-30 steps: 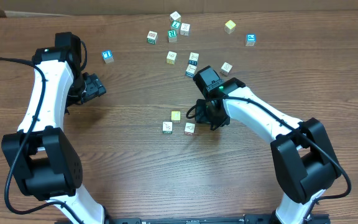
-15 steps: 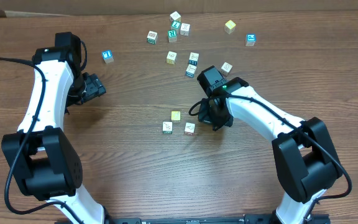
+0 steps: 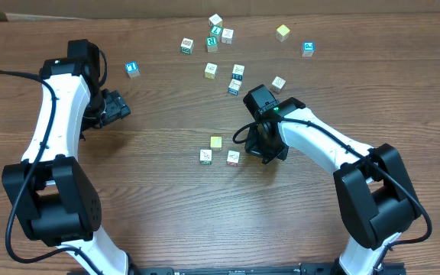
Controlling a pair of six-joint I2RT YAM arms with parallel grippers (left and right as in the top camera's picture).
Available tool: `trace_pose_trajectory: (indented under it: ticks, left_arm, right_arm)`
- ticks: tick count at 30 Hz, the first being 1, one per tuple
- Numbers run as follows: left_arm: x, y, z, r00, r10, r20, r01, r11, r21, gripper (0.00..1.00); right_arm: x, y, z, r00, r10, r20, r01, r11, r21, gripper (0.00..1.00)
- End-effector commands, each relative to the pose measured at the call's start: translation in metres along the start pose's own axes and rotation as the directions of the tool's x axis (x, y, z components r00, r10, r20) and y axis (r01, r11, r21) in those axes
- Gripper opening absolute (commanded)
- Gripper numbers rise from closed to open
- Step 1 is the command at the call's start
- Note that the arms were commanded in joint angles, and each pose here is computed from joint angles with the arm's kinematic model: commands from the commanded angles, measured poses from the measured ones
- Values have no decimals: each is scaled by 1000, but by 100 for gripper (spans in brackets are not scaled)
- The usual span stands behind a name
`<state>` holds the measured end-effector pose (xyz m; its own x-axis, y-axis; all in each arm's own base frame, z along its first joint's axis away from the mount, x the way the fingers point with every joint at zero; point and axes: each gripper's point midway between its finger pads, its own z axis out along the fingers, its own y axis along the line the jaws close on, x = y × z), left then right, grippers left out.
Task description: Form a circle
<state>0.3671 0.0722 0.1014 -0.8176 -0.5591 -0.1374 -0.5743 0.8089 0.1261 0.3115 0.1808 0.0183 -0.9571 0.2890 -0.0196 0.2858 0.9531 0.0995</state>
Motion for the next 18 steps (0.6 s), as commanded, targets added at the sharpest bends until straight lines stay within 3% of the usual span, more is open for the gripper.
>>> trace_pose_trajectory:
  ticks: [1,18]
  left_arm:
    - [-6,2,-10,999,12,34,-13,1000,2,100]
    - [-6,2,-10,999,12,34,-13,1000,2,100]
  right_arm:
    - [-2,2,-12,1000,4,31,-3,1000,-16,4]
    - [15,9,-11,999,-17,-28,16,999,-37,4]
